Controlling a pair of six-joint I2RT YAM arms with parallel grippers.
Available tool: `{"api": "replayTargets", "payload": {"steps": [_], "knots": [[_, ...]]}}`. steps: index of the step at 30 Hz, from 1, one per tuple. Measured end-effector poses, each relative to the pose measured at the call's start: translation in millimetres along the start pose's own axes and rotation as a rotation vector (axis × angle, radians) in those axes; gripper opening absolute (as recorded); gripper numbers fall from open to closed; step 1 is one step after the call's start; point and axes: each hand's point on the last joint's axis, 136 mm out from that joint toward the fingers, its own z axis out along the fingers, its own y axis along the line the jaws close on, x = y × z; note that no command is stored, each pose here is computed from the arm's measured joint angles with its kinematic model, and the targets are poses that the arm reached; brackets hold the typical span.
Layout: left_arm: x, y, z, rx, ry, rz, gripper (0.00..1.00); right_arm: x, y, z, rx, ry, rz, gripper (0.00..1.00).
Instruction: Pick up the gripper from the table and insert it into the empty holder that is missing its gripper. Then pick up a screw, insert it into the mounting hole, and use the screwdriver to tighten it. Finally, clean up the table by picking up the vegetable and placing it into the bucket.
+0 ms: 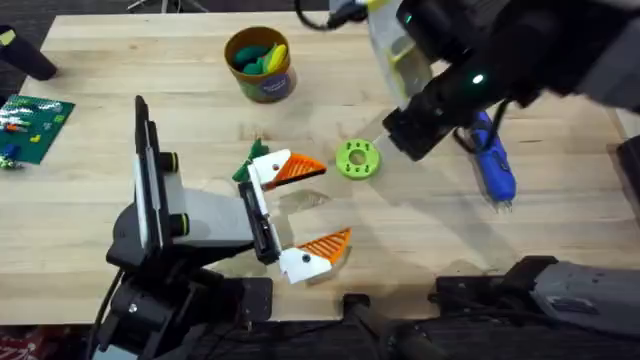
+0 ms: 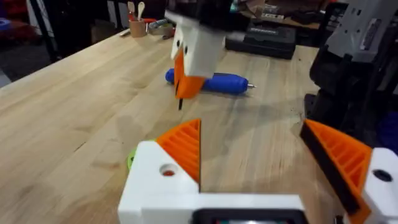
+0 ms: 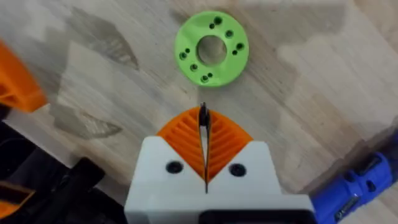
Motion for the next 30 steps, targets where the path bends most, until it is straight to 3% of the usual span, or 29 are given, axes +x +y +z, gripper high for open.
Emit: {"api": "replayTargets", "payload": {"steps": [10, 18, 26, 30], "knots": [[-0.1, 0.0, 0.0, 0.000, 0.000, 0.000, 0.986, -21.6, 5.0, -66.9, 0.007, -0.089, -0.012, 0.007], [-0.1, 0.0, 0.0, 0.000, 0.000, 0.000, 0.986, -48.5, 10.0, -101.5, 0.011, -0.157, -0.051, 0.007], [0.0, 0.0, 0.0, 0.000, 0.000, 0.000, 0.986, -82.7, 50.3, -93.1, -0.029, -0.113, -0.260, 0.007], [-0.1, 0.0, 0.0, 0.000, 0.000, 0.000, 0.986, -85.5, 81.4, -90.2, -0.055, -0.113, -0.404, 0.007]]}}
